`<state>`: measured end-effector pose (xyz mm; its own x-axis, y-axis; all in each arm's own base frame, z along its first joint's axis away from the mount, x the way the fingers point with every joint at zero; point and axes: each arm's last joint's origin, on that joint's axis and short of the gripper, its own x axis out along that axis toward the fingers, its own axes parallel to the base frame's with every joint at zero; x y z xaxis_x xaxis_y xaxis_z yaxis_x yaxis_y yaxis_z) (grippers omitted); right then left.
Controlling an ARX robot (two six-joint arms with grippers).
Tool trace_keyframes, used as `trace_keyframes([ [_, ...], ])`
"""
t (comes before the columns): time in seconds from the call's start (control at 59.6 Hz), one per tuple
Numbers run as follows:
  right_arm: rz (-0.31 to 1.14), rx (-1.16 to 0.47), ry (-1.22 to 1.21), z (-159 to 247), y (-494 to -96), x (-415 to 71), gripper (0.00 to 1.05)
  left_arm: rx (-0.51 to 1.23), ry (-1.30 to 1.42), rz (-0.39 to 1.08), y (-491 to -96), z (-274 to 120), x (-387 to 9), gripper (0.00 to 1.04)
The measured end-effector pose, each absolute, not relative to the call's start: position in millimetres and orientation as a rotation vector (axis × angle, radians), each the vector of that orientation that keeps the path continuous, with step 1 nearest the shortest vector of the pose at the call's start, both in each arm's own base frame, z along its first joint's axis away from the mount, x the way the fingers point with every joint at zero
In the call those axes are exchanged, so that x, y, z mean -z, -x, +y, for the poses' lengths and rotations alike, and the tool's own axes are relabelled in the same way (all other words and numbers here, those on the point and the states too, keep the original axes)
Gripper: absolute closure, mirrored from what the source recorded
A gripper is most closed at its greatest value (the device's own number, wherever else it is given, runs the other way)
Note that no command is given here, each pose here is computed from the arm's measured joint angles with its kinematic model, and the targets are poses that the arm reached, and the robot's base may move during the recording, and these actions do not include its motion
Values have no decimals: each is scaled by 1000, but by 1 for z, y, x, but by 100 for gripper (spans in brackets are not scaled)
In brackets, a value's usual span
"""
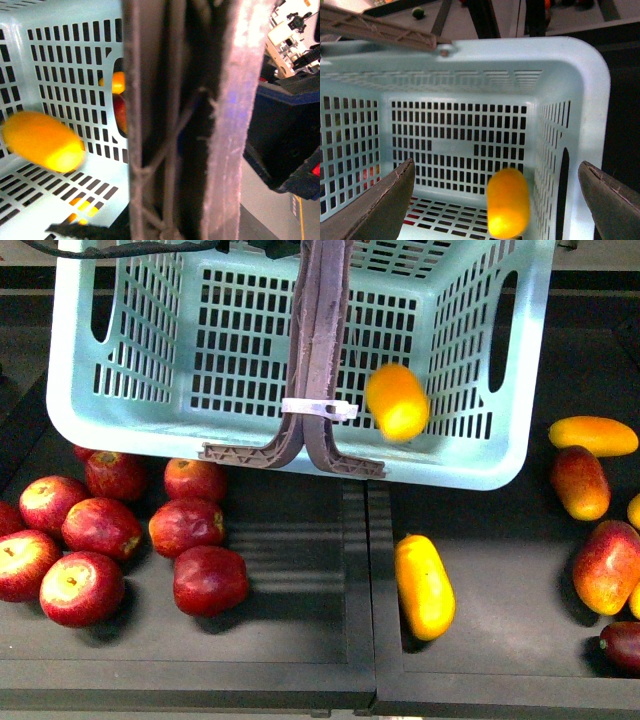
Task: Pick mango and avocado into basket
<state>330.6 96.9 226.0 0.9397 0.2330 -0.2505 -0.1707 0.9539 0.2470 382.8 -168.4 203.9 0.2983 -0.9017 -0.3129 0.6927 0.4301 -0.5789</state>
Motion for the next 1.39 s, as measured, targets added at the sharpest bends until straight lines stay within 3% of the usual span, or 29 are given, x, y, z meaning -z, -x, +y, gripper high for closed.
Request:
trace_keyframes([
  [0.151,218,-112,-187,70,-307,-244,9,1093,367,665,-383,-168,-203,90],
  [0.302,202,38,-165,38,-256,-252,9,1089,368,664,-384,-167,-203,90],
  [0.453,3,-3,-72,27,-225,-243,31,1098,367,666,-383,-169,-203,90],
  [0.722,14,-6,-15,16,-193,-211,73,1102,371,668,-382,-169,-203,90],
  [0.806,12,-6,-9,11,-180,-201,94,1096,369,667,-383,-169,-203,90],
  [0.873,9,-19,-2,5,-174,-198,103,1094,369,668,-383,-169,-203,90],
  [1.393,9,-1,-3,0,-138,-176,103,1096,371,667,-383,-168,-203,90],
])
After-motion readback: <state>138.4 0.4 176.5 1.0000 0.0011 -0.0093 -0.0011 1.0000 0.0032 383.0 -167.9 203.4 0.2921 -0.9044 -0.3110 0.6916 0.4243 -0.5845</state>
